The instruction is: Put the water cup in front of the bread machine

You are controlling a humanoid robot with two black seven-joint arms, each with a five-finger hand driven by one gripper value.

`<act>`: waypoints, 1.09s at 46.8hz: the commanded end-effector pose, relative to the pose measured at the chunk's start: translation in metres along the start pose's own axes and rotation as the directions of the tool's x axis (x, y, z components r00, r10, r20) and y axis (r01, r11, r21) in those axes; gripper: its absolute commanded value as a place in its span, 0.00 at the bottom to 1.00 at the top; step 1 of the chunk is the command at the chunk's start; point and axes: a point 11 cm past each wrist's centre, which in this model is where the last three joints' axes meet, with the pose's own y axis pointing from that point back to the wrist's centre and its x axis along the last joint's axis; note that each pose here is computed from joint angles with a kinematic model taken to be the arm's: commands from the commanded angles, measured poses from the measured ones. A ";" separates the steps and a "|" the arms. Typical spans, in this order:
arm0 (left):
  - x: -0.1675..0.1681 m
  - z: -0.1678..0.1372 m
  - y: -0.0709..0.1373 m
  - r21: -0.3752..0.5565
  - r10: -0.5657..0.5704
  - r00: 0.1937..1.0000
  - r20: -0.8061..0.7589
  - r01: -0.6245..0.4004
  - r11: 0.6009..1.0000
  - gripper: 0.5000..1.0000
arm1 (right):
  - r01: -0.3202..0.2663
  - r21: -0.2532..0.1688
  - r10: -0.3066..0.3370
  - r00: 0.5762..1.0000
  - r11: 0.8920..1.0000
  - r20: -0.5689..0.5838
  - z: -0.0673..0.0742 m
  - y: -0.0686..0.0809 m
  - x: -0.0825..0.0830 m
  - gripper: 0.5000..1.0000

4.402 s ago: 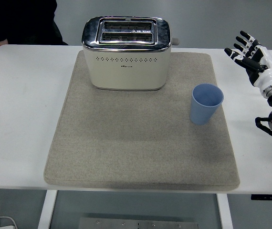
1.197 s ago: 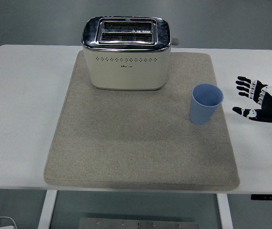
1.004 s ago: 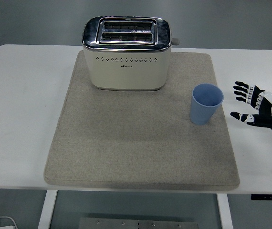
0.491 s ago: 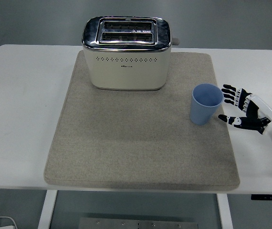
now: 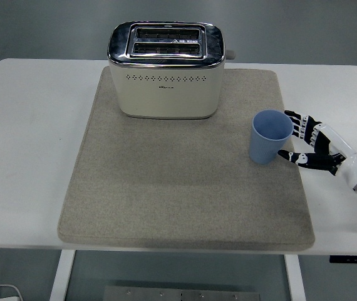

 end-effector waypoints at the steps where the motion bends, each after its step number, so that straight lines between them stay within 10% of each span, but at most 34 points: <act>1: 0.000 0.000 0.000 0.000 -0.001 1.000 0.000 0.001 1.000 1.00 | 0.006 0.007 -0.006 1.000 1.000 0.009 -0.001 -0.004 -0.006 0.83; 51: 0.000 0.000 0.000 0.000 0.000 1.000 0.000 0.000 1.000 1.00 | 0.020 0.037 -0.021 0.999 0.999 0.029 -0.010 -0.031 -0.024 0.83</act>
